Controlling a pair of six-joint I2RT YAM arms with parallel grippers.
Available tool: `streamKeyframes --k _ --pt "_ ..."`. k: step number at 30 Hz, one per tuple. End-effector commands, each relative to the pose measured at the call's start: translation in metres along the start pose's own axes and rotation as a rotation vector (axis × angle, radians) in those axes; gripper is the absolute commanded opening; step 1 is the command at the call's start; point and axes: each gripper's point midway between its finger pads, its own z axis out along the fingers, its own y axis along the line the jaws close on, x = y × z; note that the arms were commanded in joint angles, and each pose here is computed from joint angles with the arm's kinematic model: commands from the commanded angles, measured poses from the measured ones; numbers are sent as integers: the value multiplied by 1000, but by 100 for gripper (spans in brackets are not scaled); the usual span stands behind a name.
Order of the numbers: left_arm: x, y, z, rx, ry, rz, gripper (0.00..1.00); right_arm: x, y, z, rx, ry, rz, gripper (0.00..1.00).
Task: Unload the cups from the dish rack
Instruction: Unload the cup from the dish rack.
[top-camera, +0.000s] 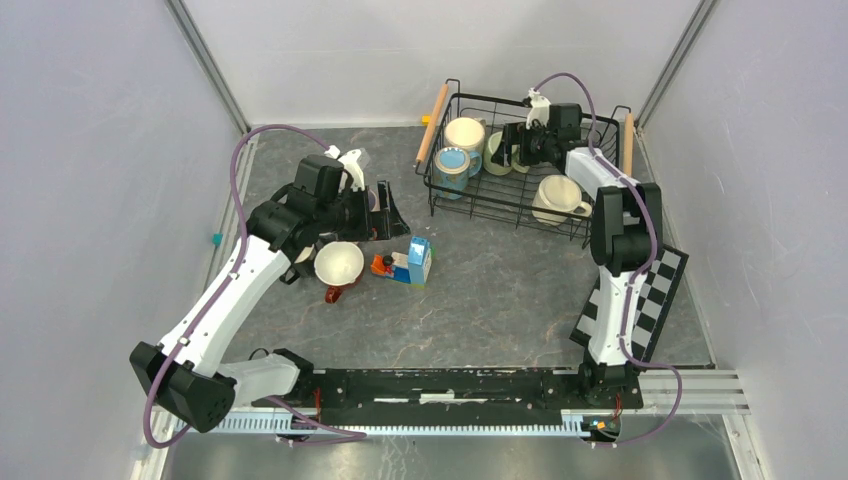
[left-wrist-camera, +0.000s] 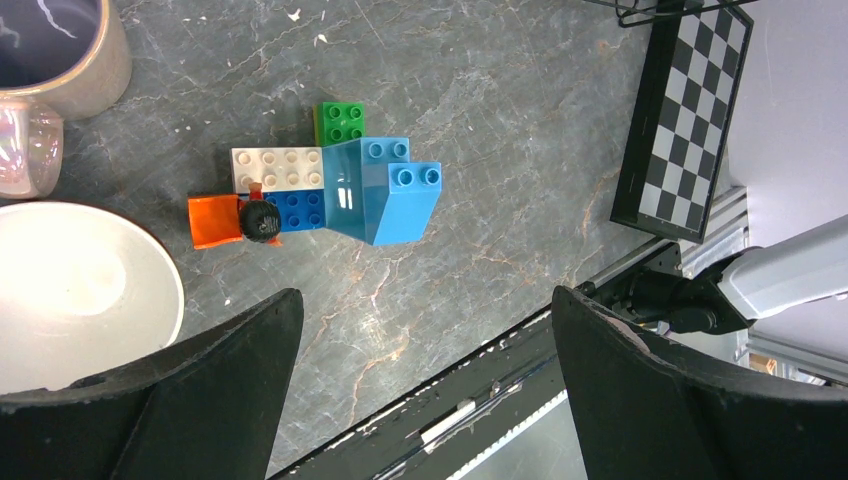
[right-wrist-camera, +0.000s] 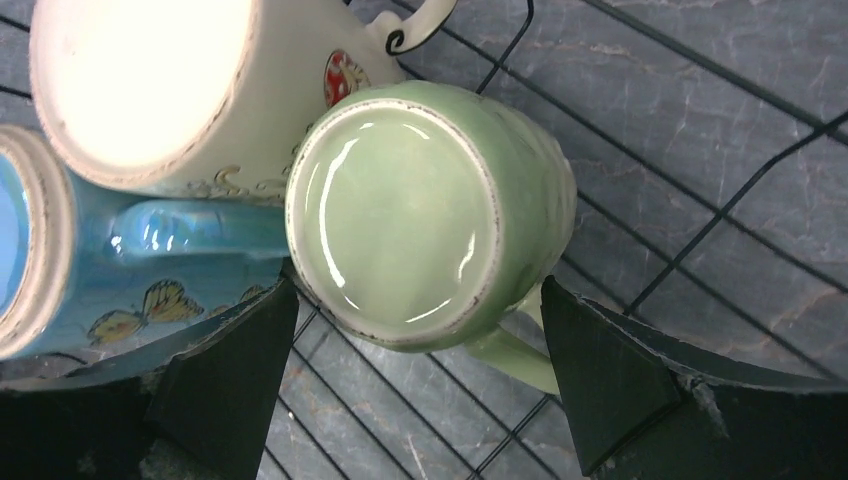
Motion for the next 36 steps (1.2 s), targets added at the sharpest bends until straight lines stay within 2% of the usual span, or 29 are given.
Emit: streamKeyframes --k 1,10,19,28,36 --pt "-5 -6 -4 27 -14 61 100 -36 21 -32 -6 -103 -24 98" --pt "-6 -7 -1 33 -10 57 100 -13 14 -38 180 -20 -71 98" --pt "-5 -6 -2 34 -11 54 100 -21 3 -20 249 32 -147 98" --pt "-3 -5 0 31 -3 51 100 -28 -5 -27 279 37 -236 98" --pt "-4 -6 3 33 4 48 100 -27 -12 -4 209 93 -303 98"
